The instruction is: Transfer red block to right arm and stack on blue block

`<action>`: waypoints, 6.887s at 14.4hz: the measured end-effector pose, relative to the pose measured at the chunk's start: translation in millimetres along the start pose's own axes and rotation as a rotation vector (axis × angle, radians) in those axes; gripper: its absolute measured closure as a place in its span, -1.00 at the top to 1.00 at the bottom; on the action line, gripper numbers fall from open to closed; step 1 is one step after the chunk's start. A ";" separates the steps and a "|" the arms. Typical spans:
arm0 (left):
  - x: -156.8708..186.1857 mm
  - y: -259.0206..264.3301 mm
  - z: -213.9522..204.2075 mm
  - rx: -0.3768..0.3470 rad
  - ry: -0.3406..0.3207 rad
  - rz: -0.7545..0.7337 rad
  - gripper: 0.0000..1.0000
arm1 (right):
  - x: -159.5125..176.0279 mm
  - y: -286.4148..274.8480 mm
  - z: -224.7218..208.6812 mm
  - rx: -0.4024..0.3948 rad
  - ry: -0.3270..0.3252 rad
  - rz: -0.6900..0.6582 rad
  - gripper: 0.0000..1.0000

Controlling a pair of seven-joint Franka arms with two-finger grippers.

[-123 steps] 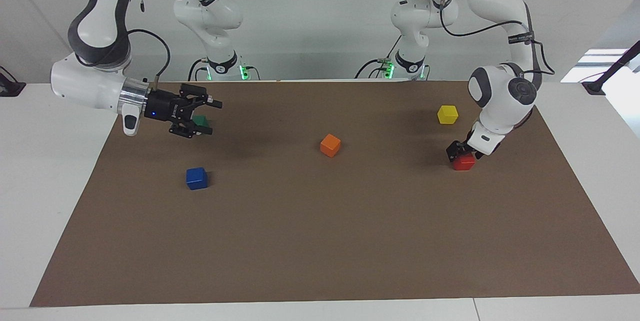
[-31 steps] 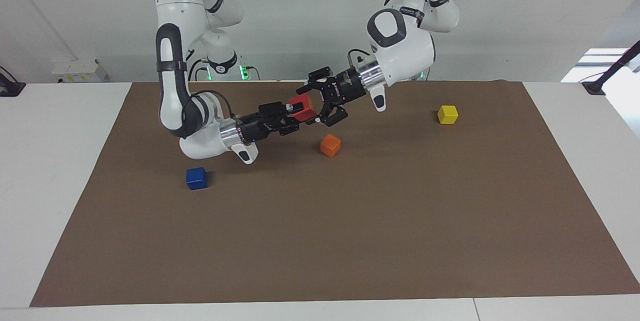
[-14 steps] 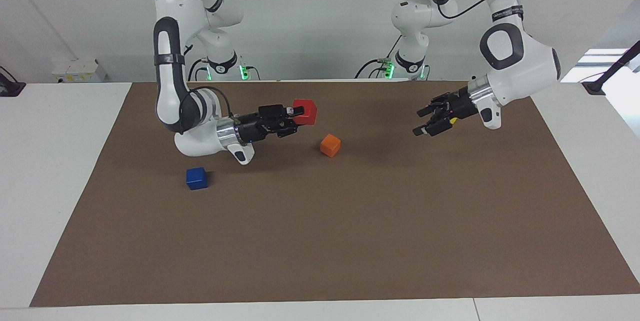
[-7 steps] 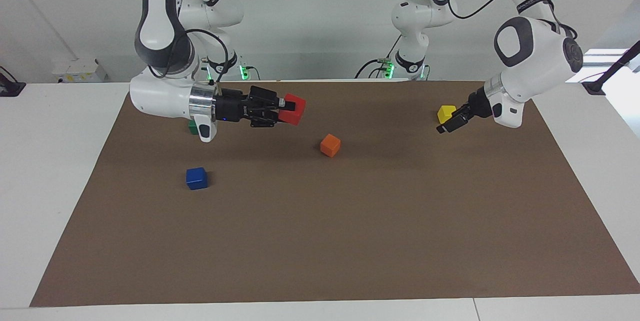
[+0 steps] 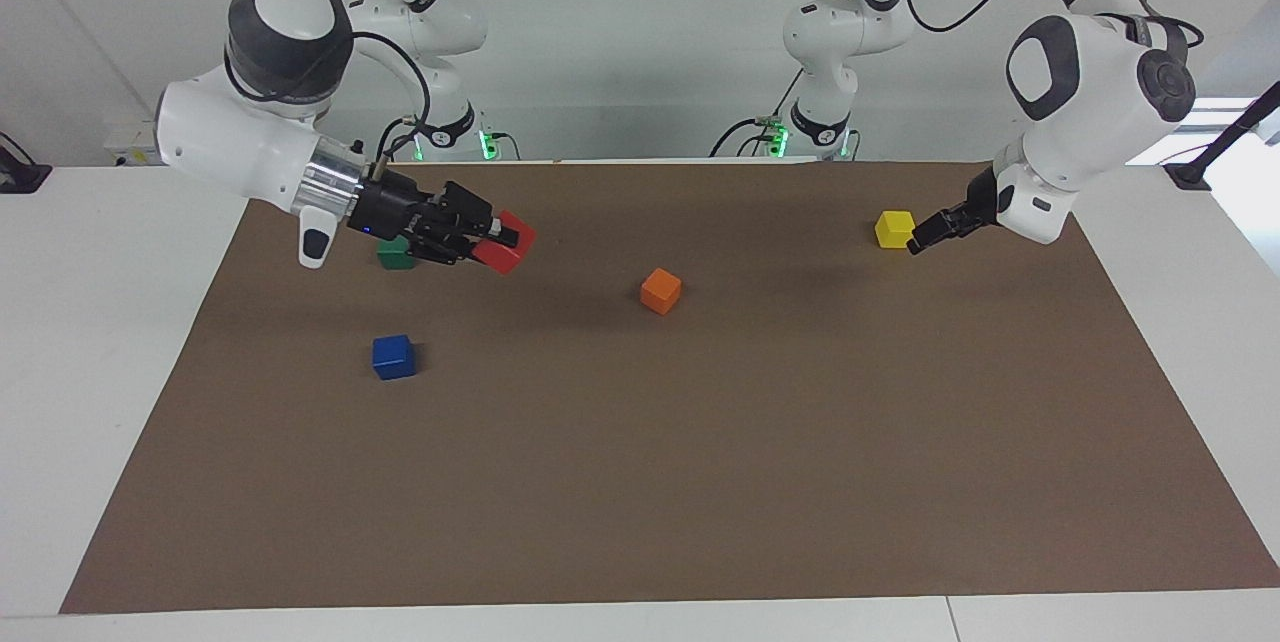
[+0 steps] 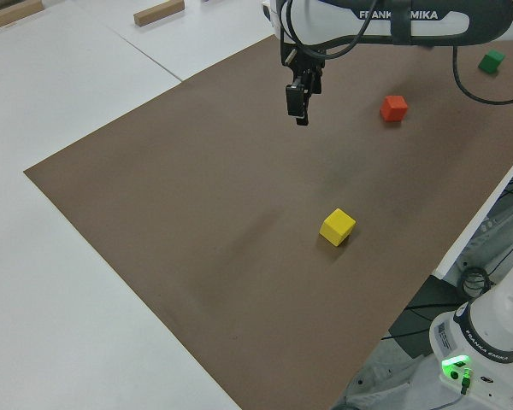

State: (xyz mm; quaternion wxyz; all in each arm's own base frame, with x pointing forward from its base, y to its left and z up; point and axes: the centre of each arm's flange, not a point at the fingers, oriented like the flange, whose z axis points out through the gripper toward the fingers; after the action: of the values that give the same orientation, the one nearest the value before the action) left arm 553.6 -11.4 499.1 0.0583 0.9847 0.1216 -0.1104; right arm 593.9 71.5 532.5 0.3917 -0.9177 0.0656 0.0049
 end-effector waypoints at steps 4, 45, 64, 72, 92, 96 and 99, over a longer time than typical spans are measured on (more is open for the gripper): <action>-7.6 2.6 -36.6 0.016 0.080 0.033 1.00 | -3.3 -8.9 -28.9 -0.356 -0.011 -0.044 0.10; -25.6 34.5 -66.3 0.091 0.163 0.129 1.00 | 80.3 166.4 61.9 -0.808 -0.301 -0.074 0.10; -25.7 34.4 -66.1 0.091 0.162 0.128 1.00 | 72.4 175.2 77.7 -0.774 -0.356 -0.107 0.10; -24.1 29.0 -67.0 0.089 0.163 0.117 1.00 | 73.4 179.0 76.6 -0.775 -0.346 -0.105 0.10; -35.0 58.4 -62.9 0.097 0.160 0.169 1.00 | 65.6 177.8 82.2 -0.778 -0.333 -0.120 0.10; -35.0 56.5 -65.4 0.081 0.158 0.163 1.00 | 64.9 177.5 82.6 -0.779 -0.333 -0.122 0.10; -34.1 51.5 -75.7 0.047 0.169 0.149 1.00 | 64.3 178.2 81.9 -0.780 -0.334 -0.121 0.10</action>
State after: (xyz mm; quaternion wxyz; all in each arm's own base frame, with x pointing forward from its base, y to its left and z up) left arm 549.8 -58.0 584.8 0.0329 0.9979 0.0502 -0.0253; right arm 639.0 0.9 343.8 0.0199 -0.9860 -0.0593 0.1548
